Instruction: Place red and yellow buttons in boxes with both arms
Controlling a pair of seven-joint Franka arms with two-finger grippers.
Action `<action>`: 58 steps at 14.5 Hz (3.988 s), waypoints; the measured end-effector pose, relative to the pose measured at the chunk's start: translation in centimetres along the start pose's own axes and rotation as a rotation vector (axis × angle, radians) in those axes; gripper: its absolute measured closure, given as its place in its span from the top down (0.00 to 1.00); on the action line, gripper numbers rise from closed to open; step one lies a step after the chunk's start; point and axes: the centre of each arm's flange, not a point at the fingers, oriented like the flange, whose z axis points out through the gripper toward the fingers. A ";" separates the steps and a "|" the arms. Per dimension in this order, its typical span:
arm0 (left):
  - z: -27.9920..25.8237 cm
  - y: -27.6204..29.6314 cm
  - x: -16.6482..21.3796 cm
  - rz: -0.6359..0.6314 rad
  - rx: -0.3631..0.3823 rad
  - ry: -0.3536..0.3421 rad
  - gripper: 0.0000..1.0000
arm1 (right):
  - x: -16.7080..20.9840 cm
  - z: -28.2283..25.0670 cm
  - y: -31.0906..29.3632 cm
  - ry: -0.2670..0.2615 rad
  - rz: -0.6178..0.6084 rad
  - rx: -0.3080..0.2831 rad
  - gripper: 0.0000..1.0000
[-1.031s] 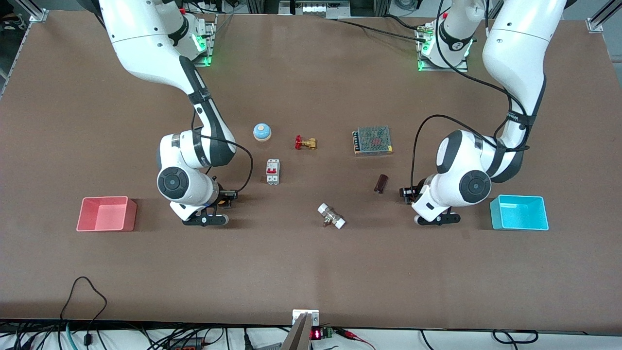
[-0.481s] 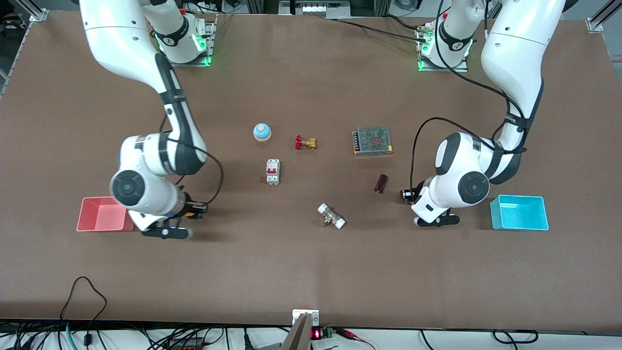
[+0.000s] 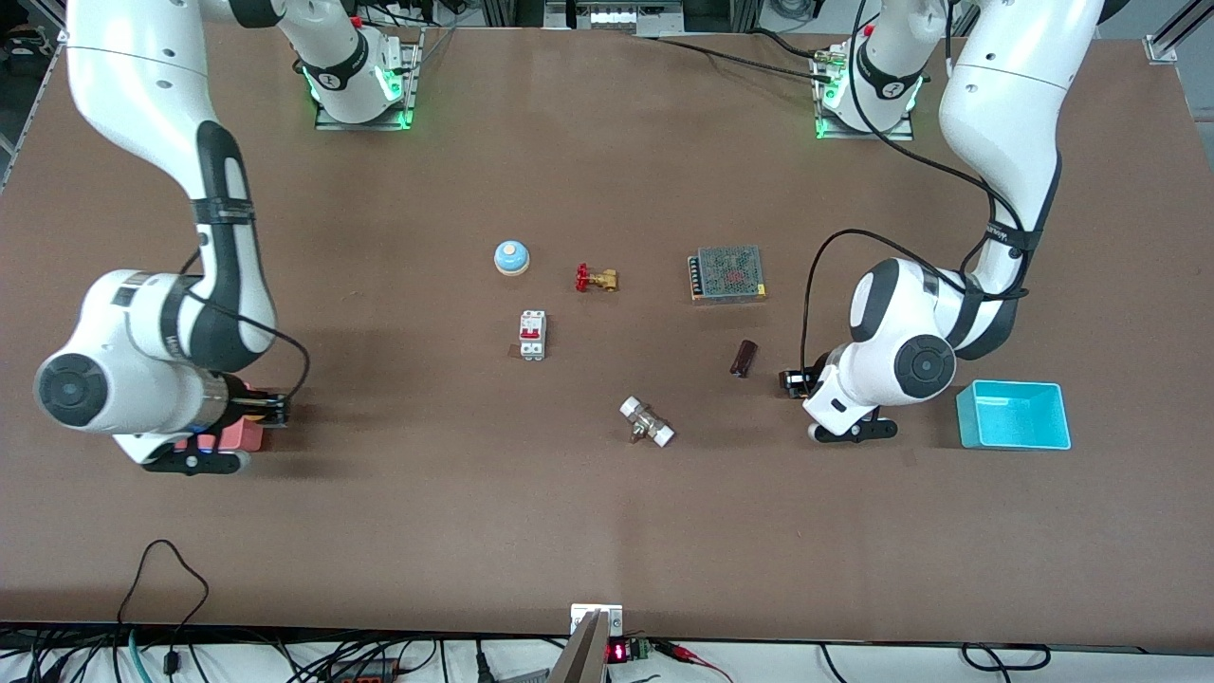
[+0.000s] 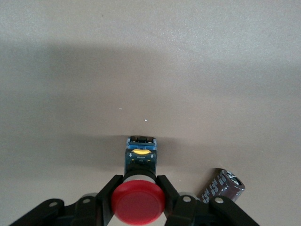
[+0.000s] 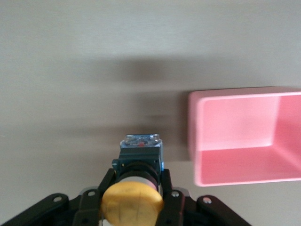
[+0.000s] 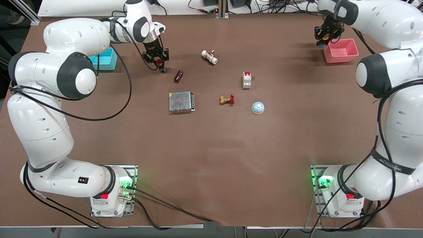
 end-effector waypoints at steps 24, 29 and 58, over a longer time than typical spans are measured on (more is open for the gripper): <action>-14.7 -24.5 4.8 0.087 0.057 0.091 0.38 | 0.6 5.3 8.8 -0.035 -0.084 -0.065 0.41; -12.3 -31.3 5.4 0.125 0.079 0.082 0.38 | 1.1 6.2 9.5 -0.003 -0.090 -0.079 0.41; -19.5 -21.2 5.2 0.173 0.103 0.211 0.90 | -5.6 -15.4 1.5 0.044 -0.071 0.123 1.00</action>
